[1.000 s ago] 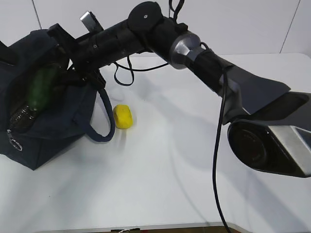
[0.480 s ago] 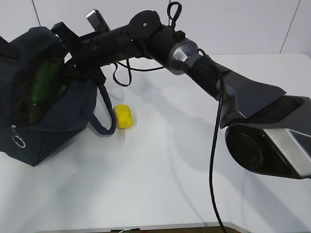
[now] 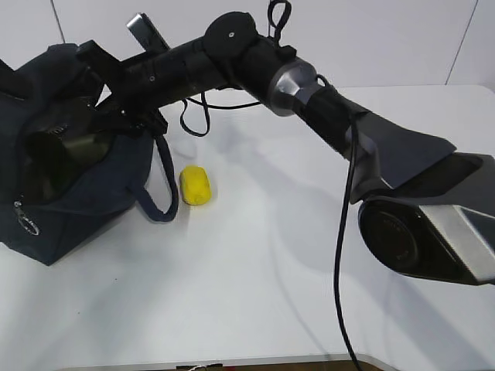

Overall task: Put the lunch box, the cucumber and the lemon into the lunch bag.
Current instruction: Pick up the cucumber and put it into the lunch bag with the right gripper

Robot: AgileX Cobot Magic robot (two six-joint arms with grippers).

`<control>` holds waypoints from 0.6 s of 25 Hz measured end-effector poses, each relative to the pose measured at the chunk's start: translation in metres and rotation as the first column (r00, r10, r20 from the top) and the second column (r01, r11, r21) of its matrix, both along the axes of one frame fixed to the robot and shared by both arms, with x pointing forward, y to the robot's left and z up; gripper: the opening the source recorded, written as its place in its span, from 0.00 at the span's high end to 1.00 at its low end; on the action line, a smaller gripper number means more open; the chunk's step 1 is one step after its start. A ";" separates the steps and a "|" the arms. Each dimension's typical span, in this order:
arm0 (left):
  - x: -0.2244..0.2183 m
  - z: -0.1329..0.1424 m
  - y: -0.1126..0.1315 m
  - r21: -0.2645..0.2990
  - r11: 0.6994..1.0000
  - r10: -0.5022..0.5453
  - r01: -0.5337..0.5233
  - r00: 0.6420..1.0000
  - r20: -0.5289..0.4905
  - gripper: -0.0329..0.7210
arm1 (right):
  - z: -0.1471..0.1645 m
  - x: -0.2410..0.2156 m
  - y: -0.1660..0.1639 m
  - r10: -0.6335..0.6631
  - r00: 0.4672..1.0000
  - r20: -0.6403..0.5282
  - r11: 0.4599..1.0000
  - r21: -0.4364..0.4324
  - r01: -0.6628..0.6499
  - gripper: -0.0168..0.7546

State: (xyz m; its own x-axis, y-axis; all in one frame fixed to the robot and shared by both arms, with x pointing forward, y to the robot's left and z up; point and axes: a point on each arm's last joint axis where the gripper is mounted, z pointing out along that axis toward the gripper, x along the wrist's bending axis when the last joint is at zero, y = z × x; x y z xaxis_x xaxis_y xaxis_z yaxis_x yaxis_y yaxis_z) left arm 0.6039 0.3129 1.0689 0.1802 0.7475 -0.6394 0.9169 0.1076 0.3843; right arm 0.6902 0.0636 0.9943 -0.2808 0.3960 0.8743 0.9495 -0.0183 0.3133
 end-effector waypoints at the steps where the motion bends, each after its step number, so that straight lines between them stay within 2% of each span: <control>1: -0.001 -0.001 0.001 0.021 1.000 -0.005 0.005 1.000 -0.005 0.97 | 0.003 -0.001 -0.001 0.016 1.000 0.016 1.000 0.000 -0.016 0.30; 5: -0.003 -0.007 0.008 0.104 0.994 -0.018 0.021 1.000 -0.025 0.97 | 0.025 -0.008 -0.005 0.085 0.992 0.089 0.996 0.005 -0.085 0.30; 8: -0.003 -0.007 0.015 0.119 0.993 0.005 -0.002 1.000 -0.028 0.97 | 0.039 -0.011 -0.013 0.127 0.981 0.144 0.992 -0.031 -0.124 0.30; 10: -0.003 -0.007 0.023 0.123 0.992 0.030 -0.027 0.999 -0.022 0.97 | 0.036 -0.013 -0.017 0.168 0.974 0.154 0.982 -0.106 -0.153 0.30; 13: -0.004 -0.008 0.035 0.129 0.990 0.068 -0.065 0.998 -0.018 0.97 | 0.025 -0.010 -0.023 0.179 0.966 0.184 0.959 -0.253 -0.130 0.30; 15: -0.005 -0.008 0.044 0.135 0.987 0.092 -0.089 0.996 -0.018 0.97 | 0.022 -0.007 -0.027 0.174 0.965 0.198 0.949 -0.293 -0.111 0.30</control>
State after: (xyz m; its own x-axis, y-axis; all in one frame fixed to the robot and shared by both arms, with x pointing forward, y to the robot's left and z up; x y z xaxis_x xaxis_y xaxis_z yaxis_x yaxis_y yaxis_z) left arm 0.5987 0.3567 1.0609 0.0941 0.8389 -0.5360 0.9149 0.1395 0.3789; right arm 0.6832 0.0371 1.0167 -0.5239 0.5553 0.6459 0.8431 0.2298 0.4862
